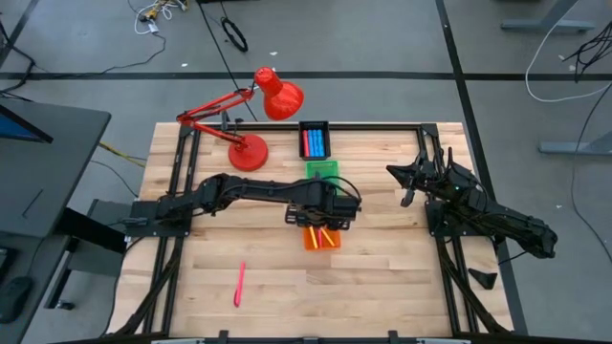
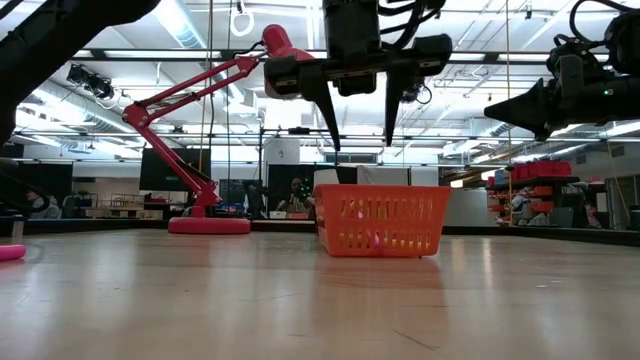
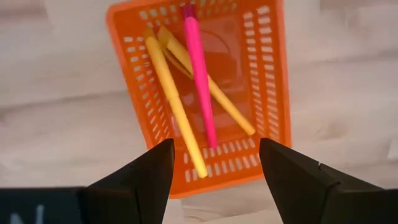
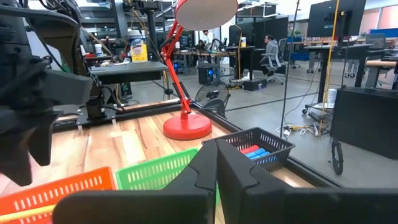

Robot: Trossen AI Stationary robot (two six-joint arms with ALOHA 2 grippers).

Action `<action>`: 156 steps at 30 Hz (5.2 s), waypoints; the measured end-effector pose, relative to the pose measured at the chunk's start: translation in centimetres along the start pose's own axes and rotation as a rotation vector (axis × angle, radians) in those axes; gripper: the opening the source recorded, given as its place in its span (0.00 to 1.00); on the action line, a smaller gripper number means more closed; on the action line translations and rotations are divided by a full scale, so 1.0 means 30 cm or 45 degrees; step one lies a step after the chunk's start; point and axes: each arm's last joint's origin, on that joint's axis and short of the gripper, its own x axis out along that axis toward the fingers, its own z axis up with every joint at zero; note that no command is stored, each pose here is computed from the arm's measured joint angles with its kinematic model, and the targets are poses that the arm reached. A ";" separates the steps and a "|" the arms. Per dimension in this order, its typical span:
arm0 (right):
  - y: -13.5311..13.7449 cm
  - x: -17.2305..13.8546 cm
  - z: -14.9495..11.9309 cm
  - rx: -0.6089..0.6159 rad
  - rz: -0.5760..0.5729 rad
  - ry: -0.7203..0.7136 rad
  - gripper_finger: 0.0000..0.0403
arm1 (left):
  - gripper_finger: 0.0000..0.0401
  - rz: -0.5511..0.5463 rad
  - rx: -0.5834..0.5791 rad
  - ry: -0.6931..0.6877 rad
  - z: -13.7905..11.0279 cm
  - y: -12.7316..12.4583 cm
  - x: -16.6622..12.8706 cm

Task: Pick & Place Markers
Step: Put the pink pen into the orange bin

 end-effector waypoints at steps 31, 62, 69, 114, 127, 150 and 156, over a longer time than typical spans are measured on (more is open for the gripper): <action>0.000 0.000 0.000 0.000 0.000 -0.001 0.03 | 0.60 0.007 2.268 0.077 -0.264 0.311 -0.171; 0.000 0.000 0.000 0.000 0.000 -0.001 0.03 | 0.60 -0.196 3.852 0.034 -0.434 0.777 -0.054; 0.000 0.000 0.001 0.000 0.000 -0.001 0.03 | 0.60 -0.227 3.872 0.014 -0.457 0.783 -0.004; 0.000 0.000 0.000 0.000 0.000 0.000 0.03 | 0.10 -0.326 3.887 0.300 -0.504 0.764 0.217; 0.000 0.000 0.000 0.000 0.000 0.000 0.03 | 0.07 -0.371 3.481 0.214 -0.494 0.766 0.125; 0.000 0.000 0.000 0.000 0.000 -0.001 0.03 | 0.06 -0.371 1.614 0.206 -0.361 0.807 -0.123; 0.000 0.000 0.000 0.000 0.000 0.000 0.03 | 0.06 -0.307 1.105 0.213 -0.351 0.818 -0.138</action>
